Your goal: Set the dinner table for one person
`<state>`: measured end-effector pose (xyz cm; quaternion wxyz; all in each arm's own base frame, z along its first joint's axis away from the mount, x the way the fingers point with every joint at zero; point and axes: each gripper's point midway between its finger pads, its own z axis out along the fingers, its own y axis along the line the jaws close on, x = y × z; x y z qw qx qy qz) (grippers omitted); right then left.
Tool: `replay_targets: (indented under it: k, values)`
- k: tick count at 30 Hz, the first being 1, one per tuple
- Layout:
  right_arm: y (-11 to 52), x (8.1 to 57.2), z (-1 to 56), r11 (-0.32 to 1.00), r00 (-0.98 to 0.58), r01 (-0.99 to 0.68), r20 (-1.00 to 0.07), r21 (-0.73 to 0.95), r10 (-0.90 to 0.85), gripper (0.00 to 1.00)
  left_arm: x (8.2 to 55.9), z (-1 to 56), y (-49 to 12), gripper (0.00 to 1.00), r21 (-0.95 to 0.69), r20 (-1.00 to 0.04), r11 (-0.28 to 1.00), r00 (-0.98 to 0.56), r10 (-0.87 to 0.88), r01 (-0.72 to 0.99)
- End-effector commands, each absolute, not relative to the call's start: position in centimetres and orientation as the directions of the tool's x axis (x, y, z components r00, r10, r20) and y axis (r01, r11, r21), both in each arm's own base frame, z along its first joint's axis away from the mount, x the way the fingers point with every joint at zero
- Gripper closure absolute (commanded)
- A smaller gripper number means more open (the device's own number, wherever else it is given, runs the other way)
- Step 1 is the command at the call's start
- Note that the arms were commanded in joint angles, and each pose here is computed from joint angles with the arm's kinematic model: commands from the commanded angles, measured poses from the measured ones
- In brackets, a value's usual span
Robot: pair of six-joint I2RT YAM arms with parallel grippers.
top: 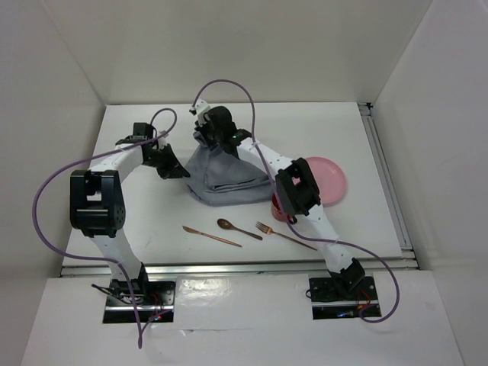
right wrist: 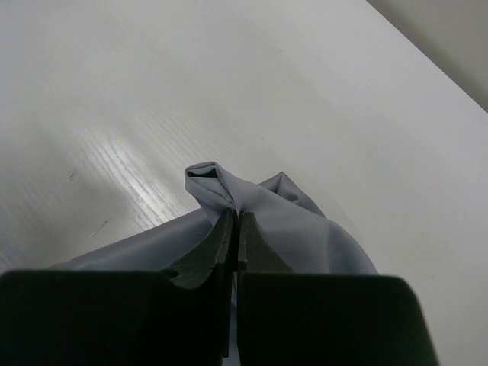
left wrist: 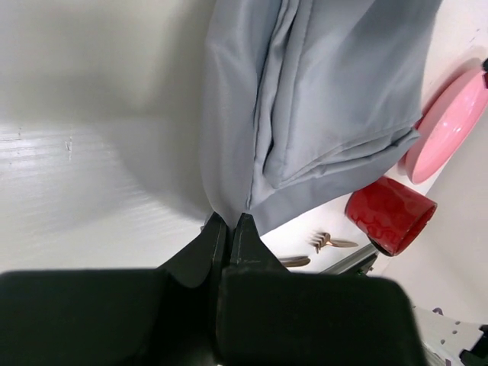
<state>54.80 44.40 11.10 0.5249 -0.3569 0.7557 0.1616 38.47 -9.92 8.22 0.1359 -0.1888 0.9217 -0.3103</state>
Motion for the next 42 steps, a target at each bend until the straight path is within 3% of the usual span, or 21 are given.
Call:
replay_targets:
  k: [1, 10, 11, 12, 19, 31, 38, 42]
  values:
    - [44.5, 56.0, 14.9, 0.718, -0.144, -0.685, -0.944, -0.122, -0.297, 1.00, 39.3, 11.6, -9.9, 1.00, -0.663, -0.197, 0.723, -0.888, -0.416, -0.192]
    - [39.6, 56.1, 30.5, 0.796, -0.061, -0.606, -0.997, -0.002, -0.049, 1.00, 42.1, 18.0, -6.9, 1.00, -0.654, -0.302, 0.738, -0.837, -0.456, -0.166]
    - [38.3, 56.1, 30.2, 0.801, -0.081, -0.598, -0.996, 0.015, -0.042, 1.00, 42.8, 19.5, -6.4, 1.00, -0.652, -0.341, 0.745, -0.823, -0.454, -0.141]
    - [37.6, 55.0, 34.1, 0.801, -0.029, -0.599, -1.000, 0.023, 0.007, 1.00, 42.6, 21.0, -6.3, 1.00, -0.648, -0.366, 0.751, -0.812, -0.455, -0.128]
    - [33.0, 49.8, 41.7, 0.823, 0.032, -0.563, -0.994, 0.071, 0.107, 1.00, 42.6, 29.0, -5.2, 1.00, -0.630, -0.526, 0.776, -0.722, -0.450, -0.024]
    - [24.1, 40.4, 47.6, 0.852, 0.036, -0.487, -0.970, 0.193, 0.241, 1.00, 37.2, 41.5, -4.8, 1.00, -0.566, -0.752, 0.816, -0.481, -0.451, 0.119]
    - [19.8, 40.9, 46.9, 0.884, 0.019, -0.410, -0.967, 0.223, 0.253, 1.00, 38.6, 43.0, -5.0, 1.00, -0.561, -0.765, 0.813, -0.473, -0.436, 0.158]
    - [17.9, 43.1, 45.3, 0.894, 0.003, -0.385, -0.969, 0.228, 0.248, 1.00, 41.8, 41.6, -4.8, 1.00, -0.569, -0.747, 0.807, -0.510, -0.427, 0.159]
